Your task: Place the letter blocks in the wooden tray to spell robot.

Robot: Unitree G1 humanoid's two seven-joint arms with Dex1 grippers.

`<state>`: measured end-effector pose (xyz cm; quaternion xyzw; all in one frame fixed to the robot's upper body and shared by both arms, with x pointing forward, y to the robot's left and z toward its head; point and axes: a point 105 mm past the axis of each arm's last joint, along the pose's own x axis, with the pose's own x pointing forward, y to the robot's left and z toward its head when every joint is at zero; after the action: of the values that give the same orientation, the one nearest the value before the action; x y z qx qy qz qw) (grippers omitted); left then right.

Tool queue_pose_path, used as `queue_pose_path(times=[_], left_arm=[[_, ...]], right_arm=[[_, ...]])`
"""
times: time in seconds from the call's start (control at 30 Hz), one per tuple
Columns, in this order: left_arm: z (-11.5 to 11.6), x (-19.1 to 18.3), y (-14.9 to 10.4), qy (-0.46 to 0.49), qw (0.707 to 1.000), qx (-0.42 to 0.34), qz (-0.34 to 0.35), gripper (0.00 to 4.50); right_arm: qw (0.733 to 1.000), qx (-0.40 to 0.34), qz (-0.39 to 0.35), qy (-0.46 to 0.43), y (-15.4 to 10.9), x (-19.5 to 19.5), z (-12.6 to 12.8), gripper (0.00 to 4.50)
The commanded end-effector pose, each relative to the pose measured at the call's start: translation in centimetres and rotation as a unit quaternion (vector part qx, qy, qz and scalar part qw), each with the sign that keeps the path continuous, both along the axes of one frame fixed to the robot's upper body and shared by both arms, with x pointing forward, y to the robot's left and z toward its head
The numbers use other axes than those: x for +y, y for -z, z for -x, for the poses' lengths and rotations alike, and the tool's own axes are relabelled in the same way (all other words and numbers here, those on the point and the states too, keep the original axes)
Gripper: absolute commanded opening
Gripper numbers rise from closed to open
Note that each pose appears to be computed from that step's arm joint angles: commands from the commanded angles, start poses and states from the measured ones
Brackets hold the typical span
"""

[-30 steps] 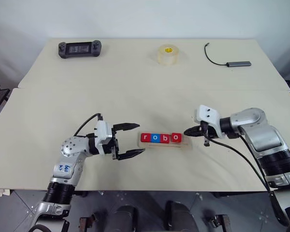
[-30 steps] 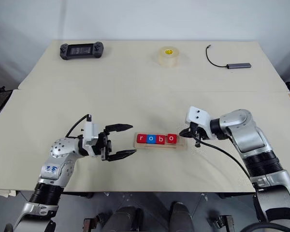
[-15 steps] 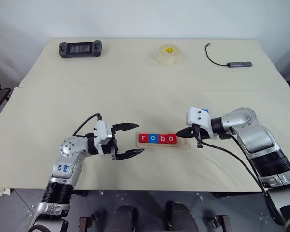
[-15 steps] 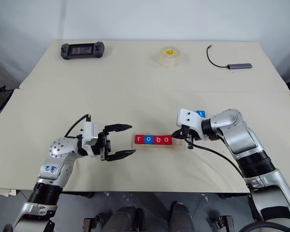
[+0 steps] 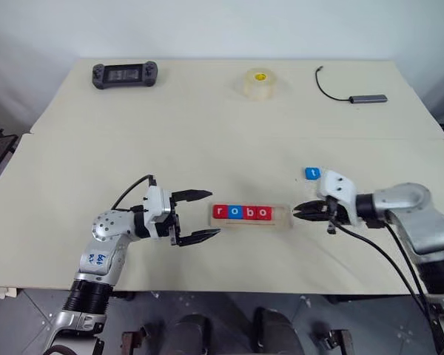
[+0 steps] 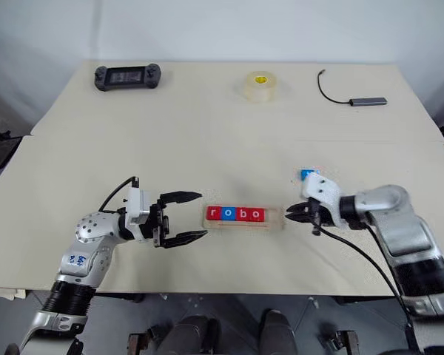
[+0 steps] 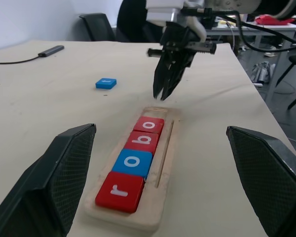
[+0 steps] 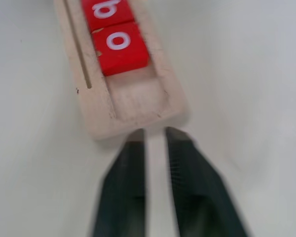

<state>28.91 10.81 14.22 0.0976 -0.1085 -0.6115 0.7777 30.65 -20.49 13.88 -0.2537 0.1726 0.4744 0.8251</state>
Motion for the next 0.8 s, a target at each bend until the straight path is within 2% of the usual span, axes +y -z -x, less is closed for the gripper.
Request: queue_pose_path(times=[0.03,0.1,0.27,0.5,0.67,0.8], left_arm=[[0.1,1.0,-0.3,-0.014,1.0,-0.012,0.004,4.5],[0.0,1.3,-0.2,-0.021,1.0,-0.007,0.005,4.5],[-0.2,1.6,-0.1,-0.028,1.0,-0.003,0.008,4.5],[-0.6,1.6,-0.1,-0.024,1.0,-0.005,0.006,4.5],[-1.0,1.4,-0.3,-0.023,1.0,-0.011,0.008,4.5],[-1.3,1.0,-0.6,-0.019,1.0,-0.014,0.01,4.5]], right_arm=[[0.994,-0.092,-0.018,0.053,-1.9,-2.7,1.4,2.01],[0.985,-0.133,-0.045,0.102,-2.2,-4.7,2.1,2.7],[0.956,-0.166,-0.098,0.222,-1.1,-8.7,4.5,4.41],[0.928,-0.19,-0.144,0.287,0.5,-9.7,5.4,4.46],[0.92,-0.204,-0.182,0.281,-0.6,-7.6,2.8,4.46],[0.925,-0.149,-0.189,0.293,-1.0,-5.4,-1.0,4.46]])
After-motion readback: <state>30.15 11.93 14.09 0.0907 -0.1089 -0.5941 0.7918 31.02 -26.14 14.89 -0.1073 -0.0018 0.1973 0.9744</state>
